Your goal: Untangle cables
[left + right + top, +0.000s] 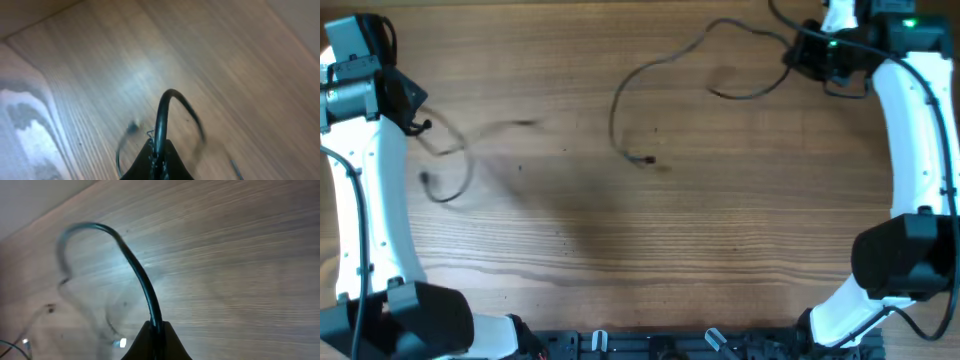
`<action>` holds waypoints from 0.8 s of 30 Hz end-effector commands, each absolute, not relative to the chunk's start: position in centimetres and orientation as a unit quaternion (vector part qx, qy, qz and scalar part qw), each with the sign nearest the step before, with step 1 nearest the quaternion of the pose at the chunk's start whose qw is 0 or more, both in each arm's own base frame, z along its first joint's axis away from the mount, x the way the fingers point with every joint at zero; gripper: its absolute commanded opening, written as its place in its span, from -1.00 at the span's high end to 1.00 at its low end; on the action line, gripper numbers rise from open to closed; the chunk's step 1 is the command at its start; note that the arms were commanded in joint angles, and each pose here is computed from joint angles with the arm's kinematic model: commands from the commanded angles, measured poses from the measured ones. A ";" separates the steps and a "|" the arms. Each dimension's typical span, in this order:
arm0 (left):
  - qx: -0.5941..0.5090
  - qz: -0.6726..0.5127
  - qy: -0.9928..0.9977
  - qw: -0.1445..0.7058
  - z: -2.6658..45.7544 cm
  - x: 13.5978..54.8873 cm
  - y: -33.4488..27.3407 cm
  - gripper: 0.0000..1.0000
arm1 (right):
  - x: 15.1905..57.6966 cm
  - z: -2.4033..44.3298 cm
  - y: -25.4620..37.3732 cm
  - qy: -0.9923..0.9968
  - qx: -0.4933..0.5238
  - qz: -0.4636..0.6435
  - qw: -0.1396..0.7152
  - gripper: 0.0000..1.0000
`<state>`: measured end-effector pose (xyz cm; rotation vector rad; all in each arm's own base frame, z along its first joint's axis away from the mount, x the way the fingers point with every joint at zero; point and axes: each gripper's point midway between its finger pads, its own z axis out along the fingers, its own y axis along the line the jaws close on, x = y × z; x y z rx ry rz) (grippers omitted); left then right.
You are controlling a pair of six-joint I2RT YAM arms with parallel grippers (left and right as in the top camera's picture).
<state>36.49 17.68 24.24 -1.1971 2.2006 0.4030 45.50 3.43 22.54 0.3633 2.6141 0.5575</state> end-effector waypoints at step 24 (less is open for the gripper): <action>-0.140 -0.239 0.935 0.222 23.2 40.4 -5.2 0.92 | 44.7 33.3 5.6 0.910 0.069 0.203 0.356 0.91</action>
